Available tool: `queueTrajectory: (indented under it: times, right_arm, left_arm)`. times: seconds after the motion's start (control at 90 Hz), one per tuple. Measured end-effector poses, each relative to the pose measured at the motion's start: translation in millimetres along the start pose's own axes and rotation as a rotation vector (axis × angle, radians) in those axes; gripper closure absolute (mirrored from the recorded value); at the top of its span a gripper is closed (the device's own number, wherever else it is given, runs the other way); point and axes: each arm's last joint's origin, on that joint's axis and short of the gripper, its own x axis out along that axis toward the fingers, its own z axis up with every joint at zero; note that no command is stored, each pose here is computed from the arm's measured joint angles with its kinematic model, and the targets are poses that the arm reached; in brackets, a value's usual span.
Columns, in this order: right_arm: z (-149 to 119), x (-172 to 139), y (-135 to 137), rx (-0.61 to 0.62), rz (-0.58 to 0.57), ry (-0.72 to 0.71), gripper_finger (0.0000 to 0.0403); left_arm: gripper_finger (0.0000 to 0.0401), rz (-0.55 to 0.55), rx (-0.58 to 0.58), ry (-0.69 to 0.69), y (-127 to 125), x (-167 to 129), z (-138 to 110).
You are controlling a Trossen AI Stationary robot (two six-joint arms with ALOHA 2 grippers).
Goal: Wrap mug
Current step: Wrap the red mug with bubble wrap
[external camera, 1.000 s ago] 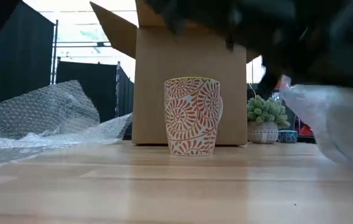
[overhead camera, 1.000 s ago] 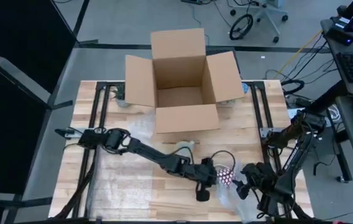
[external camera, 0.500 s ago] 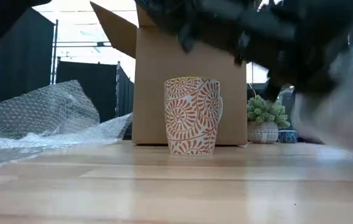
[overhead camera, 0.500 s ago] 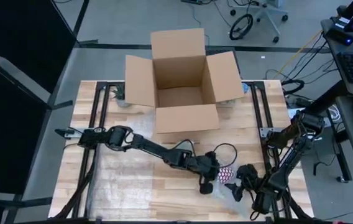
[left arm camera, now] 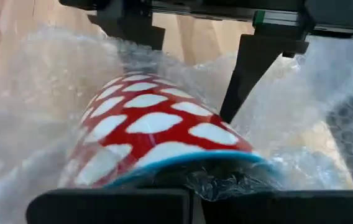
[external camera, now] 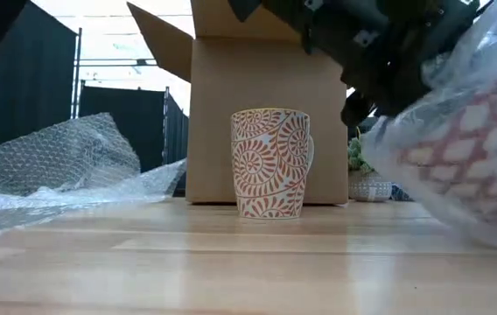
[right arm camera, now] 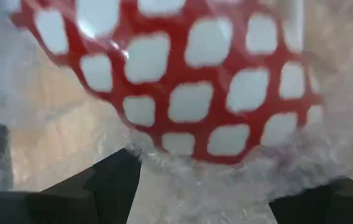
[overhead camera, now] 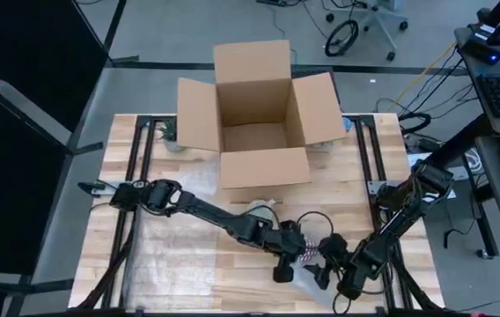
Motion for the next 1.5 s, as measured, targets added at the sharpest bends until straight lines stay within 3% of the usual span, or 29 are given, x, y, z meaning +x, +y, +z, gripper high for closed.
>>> queueTrajectory:
  times: [0.2, 0.489, 0.667, 0.756, 0.967, 1.178, 1.356, 1.5]
  right_arm:
    - [-10.7, -18.7, 2.7, -0.022, 0.054, 0.055, 0.012]
    - [-21.2, -39.6, -6.2, -0.04, 0.015, 0.181, 0.012]
    - [-12.9, -56.1, -10.2, -0.042, 0.013, 0.176, 0.012]
    - [-7.0, -59.5, -12.2, -0.039, 0.006, 0.105, 0.012]
    - [-2.3, -45.8, -15.6, -0.116, -0.054, 0.003, 0.012]
    - [-0.5, -31.9, -3.8, -0.141, 0.016, -0.046, 0.012]
    - [-5.2, -10.1, 8.7, -0.141, 0.081, -0.085, 0.012]
    - [-11.5, 7.5, 7.4, -0.162, 0.06, -0.091, 0.012]
  left_arm:
    - [0.0401, 0.008, -0.023, 0.0, 0.7, 0.0, 0.0]
    - [0.0401, 0.011, -0.024, 0.006, 0.7, 0.0, -0.7]
    - [0.0401, 0.012, -0.024, 0.002, 0.7, 0.0, -0.3]
    - [0.0401, 0.011, -0.024, -0.006, 0.5, 0.0, 0.3]
    - [0.0401, 0.01, -0.018, -0.01, 0.7, 0.1, 0.7]
    - [0.0401, -0.001, -0.015, -0.022, -4.1, -3.2, 3.0]
    - [0.0401, -0.041, 0.002, -0.106, -18.2, -17.8, 30.3]
    - [0.0401, -0.043, 0.016, -0.103, -19.1, -19.9, 32.5]
